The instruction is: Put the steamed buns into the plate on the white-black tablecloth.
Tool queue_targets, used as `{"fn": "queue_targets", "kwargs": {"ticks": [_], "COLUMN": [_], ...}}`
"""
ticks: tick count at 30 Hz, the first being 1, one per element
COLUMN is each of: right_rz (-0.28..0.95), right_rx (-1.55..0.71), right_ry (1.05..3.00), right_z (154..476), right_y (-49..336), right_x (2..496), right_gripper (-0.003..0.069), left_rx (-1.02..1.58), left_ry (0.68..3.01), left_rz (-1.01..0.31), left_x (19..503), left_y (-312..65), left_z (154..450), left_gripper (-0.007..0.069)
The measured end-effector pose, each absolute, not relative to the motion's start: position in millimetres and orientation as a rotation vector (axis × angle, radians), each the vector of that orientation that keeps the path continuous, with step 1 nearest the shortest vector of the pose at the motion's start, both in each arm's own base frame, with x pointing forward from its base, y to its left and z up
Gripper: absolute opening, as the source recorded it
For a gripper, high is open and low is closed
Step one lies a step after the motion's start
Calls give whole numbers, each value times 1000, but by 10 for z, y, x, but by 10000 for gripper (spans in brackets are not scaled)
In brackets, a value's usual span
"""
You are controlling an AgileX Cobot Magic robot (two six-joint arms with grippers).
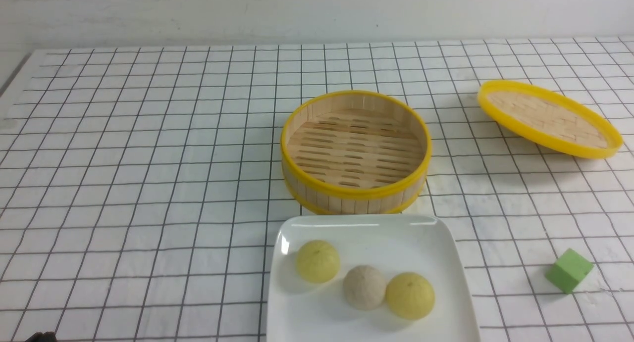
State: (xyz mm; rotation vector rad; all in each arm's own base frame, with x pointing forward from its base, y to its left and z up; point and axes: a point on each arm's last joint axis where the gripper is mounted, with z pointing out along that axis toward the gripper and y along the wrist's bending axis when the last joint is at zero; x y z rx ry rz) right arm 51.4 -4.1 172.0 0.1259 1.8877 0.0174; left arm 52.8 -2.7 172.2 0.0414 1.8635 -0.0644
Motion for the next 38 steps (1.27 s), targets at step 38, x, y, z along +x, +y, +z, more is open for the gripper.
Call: {"fn": "queue_targets", "kwargs": {"ticks": [38], "right_rz": [16], "right_rx": [125], "right_ry": [1888], "right_z": [1720], "right_y": [-41], "right_x": [514], "right_gripper": [158], "left_rx": [42], "left_ry": [1864], "left_rz": [-63], "left_x": [527], "left_y": [-27], "left_z": [1721], "left_gripper": [95]}}
